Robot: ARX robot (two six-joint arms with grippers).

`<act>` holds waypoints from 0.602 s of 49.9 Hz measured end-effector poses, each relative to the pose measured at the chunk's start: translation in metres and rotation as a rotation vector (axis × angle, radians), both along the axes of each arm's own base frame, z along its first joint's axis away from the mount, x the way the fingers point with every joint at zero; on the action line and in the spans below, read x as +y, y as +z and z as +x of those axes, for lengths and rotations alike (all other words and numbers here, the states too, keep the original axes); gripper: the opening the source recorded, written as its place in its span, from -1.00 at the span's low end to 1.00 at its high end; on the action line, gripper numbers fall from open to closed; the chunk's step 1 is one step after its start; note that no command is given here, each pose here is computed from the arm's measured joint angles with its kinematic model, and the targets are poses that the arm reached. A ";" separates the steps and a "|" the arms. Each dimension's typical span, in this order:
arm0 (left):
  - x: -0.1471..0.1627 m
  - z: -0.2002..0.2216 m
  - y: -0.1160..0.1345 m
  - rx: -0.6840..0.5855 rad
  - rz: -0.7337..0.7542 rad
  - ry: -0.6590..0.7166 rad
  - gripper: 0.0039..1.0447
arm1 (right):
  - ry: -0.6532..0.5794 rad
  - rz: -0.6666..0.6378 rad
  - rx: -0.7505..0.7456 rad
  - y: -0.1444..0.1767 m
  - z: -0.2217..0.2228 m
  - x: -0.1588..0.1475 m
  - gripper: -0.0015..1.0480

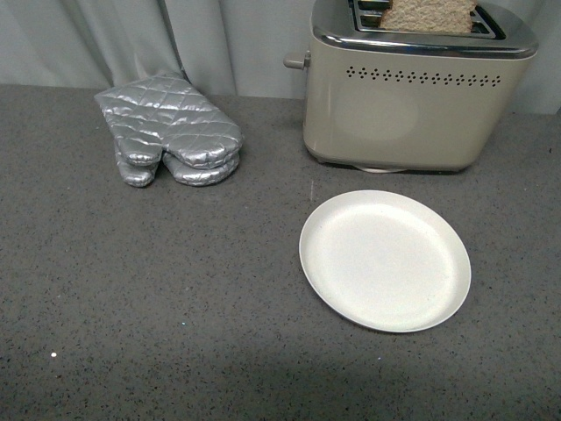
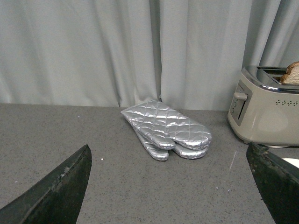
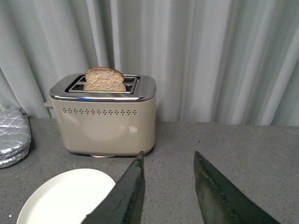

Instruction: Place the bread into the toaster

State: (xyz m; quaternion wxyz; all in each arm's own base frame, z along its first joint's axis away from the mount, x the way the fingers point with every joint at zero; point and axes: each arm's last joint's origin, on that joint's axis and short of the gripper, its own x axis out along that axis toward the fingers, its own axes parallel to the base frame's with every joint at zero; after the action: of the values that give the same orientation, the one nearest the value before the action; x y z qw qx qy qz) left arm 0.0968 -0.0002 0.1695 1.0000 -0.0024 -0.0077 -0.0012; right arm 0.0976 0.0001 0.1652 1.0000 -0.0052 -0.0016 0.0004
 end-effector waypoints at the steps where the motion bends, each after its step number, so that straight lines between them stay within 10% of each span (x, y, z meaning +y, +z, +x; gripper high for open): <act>1: 0.000 0.000 0.000 0.000 0.000 0.000 0.88 | 0.000 0.000 0.000 0.000 0.000 0.000 -0.28; 15: 0.000 0.000 0.000 0.000 0.000 0.000 0.88 | 0.000 0.000 0.000 0.000 0.000 0.000 0.83; 30: 0.000 0.000 0.000 0.000 0.000 0.000 0.88 | 0.000 0.004 0.000 0.000 0.000 0.000 0.81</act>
State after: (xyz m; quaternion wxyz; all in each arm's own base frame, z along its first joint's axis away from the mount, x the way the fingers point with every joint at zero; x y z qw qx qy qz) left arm 0.0968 -0.0002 0.1695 1.0000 -0.0024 -0.0077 -0.0012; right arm 0.0976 0.0001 0.1652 1.0000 -0.0033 -0.0016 0.0004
